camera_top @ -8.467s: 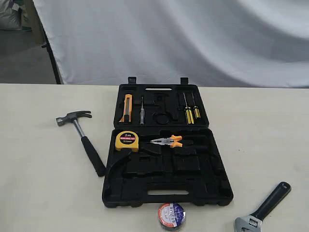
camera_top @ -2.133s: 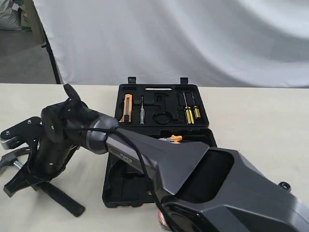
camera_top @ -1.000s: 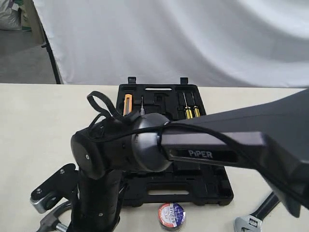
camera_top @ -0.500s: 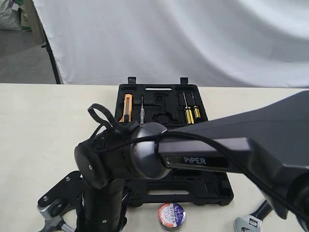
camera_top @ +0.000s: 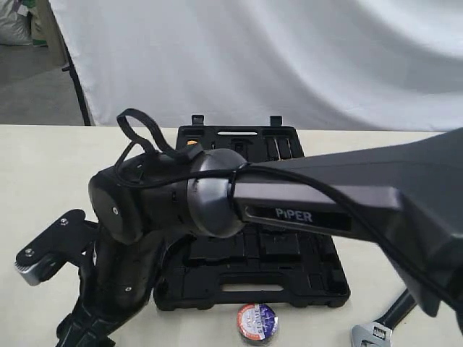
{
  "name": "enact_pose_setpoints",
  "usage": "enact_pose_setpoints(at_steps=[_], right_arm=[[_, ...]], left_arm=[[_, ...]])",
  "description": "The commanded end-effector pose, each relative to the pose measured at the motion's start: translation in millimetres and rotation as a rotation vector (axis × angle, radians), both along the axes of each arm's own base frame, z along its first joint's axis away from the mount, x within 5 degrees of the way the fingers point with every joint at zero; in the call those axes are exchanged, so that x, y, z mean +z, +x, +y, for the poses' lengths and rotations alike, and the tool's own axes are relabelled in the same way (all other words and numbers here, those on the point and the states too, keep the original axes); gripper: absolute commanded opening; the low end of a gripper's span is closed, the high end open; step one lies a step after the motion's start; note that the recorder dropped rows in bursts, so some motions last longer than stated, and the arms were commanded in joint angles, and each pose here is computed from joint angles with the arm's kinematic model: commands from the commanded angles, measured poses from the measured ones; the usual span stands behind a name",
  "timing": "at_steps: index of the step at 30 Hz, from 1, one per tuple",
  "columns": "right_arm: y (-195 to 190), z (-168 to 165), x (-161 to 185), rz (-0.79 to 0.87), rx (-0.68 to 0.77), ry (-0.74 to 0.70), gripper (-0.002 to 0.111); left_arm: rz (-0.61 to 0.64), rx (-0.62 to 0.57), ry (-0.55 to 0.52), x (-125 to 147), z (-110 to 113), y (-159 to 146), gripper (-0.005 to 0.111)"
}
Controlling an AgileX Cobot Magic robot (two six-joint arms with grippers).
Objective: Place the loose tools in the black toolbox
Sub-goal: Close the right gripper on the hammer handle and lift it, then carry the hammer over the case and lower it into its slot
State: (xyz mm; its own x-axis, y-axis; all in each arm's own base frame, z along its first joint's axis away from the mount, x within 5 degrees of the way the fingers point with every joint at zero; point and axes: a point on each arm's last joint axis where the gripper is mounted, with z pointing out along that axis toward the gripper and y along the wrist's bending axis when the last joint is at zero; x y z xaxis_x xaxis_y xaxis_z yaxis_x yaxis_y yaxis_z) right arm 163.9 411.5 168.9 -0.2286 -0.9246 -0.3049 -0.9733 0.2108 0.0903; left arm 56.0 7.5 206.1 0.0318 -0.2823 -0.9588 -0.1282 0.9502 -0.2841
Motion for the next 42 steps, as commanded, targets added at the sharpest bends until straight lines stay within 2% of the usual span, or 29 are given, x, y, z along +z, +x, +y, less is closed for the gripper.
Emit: enact_pose_setpoints(at_steps=[1,10,16,26,34,37,42], right_arm=[[8,8,-15,-0.041,0.013,0.034,0.066],[6,12,-51,-0.024,0.028,-0.019,0.036],[4,12,-45,-0.025,0.034,-0.015,-0.001],[-4,-1,19,-0.007,0.066,-0.005,0.000],[6,-29,70,-0.194,0.129,-0.071,0.000],[21,-39,78,-0.270,0.151,-0.099,0.000],[55,-56,73,-0.299,0.189,-0.132,0.000]], left_arm=[[-0.013,0.026,0.002,2,1,-1,0.001],[-0.013,0.026,0.002,2,1,-1,0.001],[-0.013,0.026,0.002,2,1,-1,0.001],[-0.013,0.026,0.002,2,1,-1,0.001],[-0.013,0.026,0.002,2,1,-1,0.001],[-0.013,0.026,0.002,2,1,-1,0.001],[-0.013,0.026,0.002,2,1,-1,0.001]])
